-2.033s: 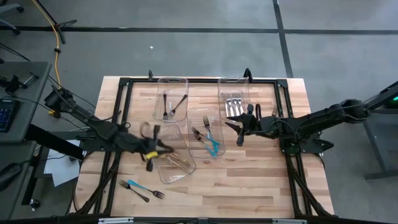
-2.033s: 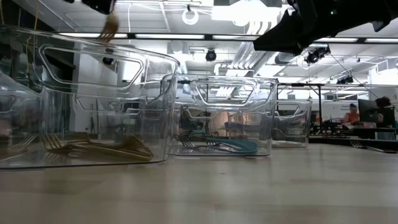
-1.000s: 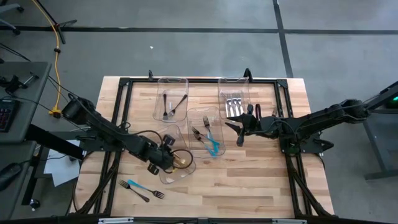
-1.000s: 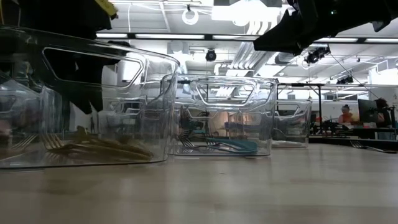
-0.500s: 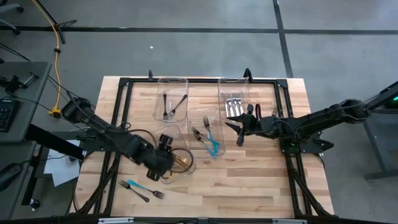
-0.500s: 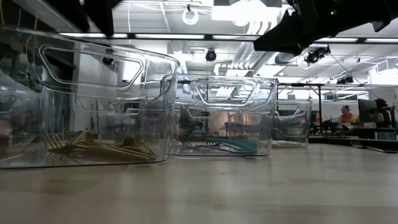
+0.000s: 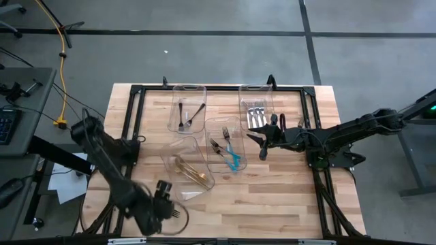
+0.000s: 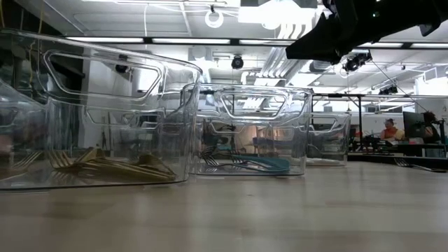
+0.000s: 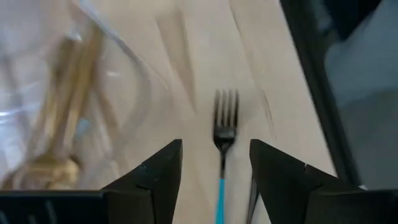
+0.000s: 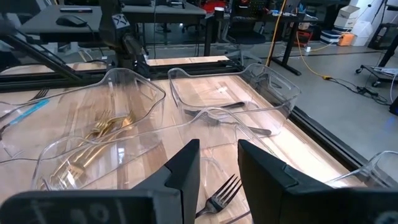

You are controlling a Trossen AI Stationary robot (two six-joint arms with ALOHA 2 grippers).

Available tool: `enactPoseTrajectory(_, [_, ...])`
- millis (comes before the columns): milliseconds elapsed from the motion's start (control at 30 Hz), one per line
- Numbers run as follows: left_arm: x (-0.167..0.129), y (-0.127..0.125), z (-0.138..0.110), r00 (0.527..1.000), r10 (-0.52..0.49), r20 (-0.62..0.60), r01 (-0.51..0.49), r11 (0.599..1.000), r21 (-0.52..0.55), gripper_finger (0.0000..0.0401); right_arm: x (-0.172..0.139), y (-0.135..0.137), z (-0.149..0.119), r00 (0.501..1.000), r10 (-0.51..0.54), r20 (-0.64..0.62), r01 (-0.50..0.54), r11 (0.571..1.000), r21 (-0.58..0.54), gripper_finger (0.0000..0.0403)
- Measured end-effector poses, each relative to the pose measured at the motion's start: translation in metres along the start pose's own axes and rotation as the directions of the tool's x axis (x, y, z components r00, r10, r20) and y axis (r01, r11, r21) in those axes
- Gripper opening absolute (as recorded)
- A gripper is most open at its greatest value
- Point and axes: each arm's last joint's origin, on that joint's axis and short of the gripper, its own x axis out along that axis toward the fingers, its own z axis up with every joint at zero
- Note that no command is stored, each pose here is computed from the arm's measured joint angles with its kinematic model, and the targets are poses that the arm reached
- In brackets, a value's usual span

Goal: Sort silverware by color (type)
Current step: Put the blue fork into the center transparent bin

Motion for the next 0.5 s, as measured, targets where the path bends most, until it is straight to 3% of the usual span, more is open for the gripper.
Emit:
enactPoseTrajectory(167, [0.047,-0.028,-0.011,0.990,0.060,-0.129,-0.058,0.998,0.017,0.0182,0.000,0.000,0.000,1.000,-0.004,0.000,0.004,1.000,0.000,0.0103])
enactPoseTrajectory(267, [0.068,-0.035,-0.015,0.975,0.034,-0.219,-0.033,0.999,0.007,0.0182,0.000,0.000,0.000,1.000,-0.004,0.000,0.004,1.000,0.000,0.0103])
enactPoseTrajectory(500, [0.071,-0.028,-0.015,0.972,0.022,-0.233,-0.039,0.997,-0.067,0.0182,0.000,0.000,0.000,1.000,-0.003,0.001,0.003,1.000,0.000,0.0103])
